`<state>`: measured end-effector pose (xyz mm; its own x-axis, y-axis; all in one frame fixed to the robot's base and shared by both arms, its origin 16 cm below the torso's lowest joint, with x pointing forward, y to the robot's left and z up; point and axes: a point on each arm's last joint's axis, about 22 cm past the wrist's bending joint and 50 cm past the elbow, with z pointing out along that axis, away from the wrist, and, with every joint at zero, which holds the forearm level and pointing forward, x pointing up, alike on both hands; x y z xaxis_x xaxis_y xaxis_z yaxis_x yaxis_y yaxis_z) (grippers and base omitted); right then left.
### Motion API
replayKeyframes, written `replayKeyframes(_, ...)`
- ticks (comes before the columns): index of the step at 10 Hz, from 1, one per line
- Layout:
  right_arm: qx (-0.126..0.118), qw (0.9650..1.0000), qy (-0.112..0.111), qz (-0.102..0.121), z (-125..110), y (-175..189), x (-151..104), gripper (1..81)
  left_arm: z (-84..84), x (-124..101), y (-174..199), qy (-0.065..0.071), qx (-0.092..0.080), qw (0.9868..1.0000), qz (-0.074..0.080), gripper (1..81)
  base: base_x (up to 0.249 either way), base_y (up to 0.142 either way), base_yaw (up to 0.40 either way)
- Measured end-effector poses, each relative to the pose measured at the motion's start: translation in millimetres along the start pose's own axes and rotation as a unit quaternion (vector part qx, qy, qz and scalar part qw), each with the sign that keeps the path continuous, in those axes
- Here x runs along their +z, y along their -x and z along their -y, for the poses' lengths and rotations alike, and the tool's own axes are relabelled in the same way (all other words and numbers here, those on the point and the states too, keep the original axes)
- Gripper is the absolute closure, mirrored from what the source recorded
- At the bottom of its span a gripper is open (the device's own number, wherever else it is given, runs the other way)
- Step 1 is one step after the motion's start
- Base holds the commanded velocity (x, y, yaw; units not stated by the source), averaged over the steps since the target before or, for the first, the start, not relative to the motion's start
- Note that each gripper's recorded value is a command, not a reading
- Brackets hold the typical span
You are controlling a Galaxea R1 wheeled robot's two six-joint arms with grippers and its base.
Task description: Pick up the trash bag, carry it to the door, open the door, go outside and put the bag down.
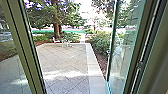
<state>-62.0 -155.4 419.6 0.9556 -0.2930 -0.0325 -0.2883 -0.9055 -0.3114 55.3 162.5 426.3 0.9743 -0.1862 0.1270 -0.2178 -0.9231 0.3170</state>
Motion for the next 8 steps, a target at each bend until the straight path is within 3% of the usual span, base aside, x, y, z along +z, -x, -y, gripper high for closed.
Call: replayKeyframes(8, 0.000, 1.0000, -0.003, 0.001, 3.5, 1.0, 0.7, 1.0, 2.8, -0.8, 4.3, -0.002, -0.001, 1.0000, 0.002, 81.1, 0.000, 0.000, 0.000)
